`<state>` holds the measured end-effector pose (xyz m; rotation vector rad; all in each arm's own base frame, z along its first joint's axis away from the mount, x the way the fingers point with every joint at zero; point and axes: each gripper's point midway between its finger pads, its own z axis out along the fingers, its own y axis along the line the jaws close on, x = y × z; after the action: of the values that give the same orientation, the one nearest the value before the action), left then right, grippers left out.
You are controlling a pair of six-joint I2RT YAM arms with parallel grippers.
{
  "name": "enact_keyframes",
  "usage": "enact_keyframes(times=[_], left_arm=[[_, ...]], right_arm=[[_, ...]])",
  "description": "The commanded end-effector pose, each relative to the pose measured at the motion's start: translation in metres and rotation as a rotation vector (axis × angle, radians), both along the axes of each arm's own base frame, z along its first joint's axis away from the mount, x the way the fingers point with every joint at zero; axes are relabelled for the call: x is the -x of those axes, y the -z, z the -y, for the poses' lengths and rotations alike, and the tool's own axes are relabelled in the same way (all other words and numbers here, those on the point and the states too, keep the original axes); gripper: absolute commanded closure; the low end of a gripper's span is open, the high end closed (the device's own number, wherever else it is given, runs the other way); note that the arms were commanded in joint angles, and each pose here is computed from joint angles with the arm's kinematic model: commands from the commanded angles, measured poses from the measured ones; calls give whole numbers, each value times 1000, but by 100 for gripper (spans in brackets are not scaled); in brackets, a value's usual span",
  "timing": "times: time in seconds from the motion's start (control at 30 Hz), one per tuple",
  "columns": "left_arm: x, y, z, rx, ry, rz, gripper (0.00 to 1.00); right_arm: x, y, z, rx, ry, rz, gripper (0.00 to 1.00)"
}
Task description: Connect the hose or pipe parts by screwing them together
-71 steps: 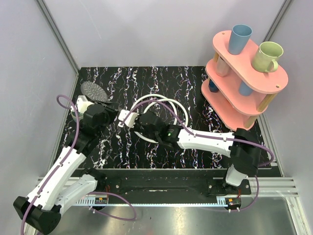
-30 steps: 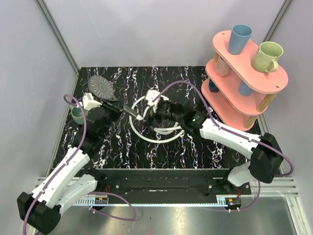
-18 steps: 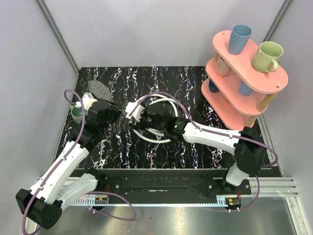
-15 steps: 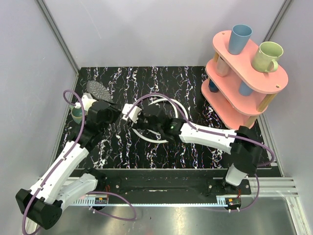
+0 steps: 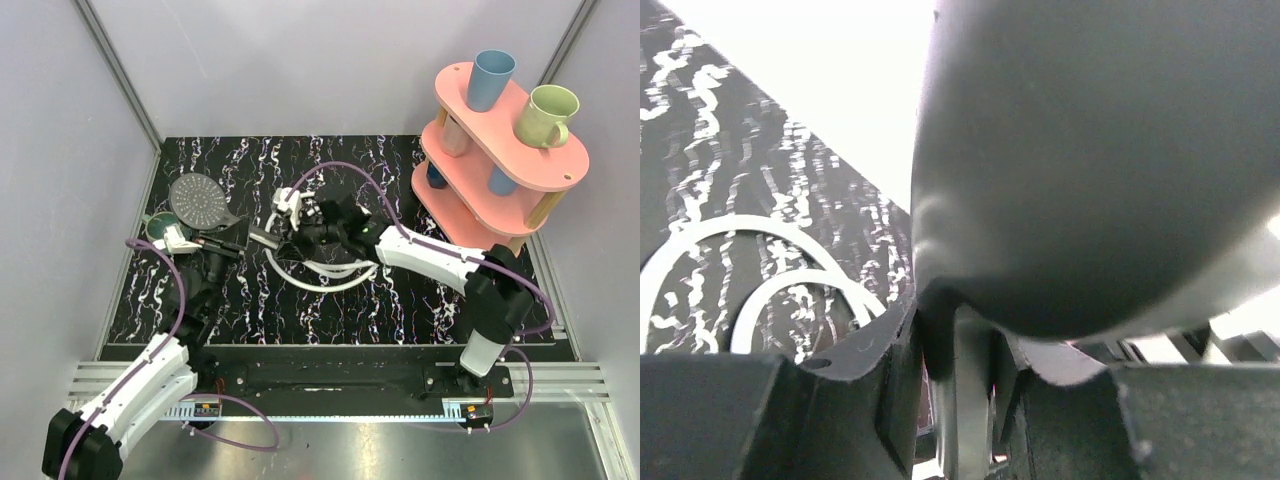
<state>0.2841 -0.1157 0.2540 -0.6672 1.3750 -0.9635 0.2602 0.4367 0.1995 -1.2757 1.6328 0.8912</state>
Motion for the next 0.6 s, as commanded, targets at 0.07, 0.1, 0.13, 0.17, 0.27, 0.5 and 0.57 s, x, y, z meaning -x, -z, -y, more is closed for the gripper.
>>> enact_keyframes(times=[0.07, 0.1, 0.13, 0.17, 0.27, 0.5, 0.57], left_arm=[[26, -22, 27, -145, 157, 346, 100], [23, -15, 30, -167, 163, 331, 100], [22, -16, 32, -172, 173, 336, 100], [21, -16, 33, -176, 175, 336, 100], [16, -17, 34, -179, 171, 325, 100], [-4, -31, 36, -229, 179, 282, 100], [-14, -13, 39, -260, 215, 192, 100]], right_arm=[[-23, -80, 20, -391, -190, -240, 100], [-24, -78, 20, -392, -193, -248, 100], [-25, -74, 21, -390, -183, -264, 99], [-28, -73, 23, -390, -170, -264, 96], [-29, -71, 29, -381, -130, -241, 67], [-38, -56, 63, -280, 69, -111, 0], [-41, -63, 75, -265, 145, -79, 0]])
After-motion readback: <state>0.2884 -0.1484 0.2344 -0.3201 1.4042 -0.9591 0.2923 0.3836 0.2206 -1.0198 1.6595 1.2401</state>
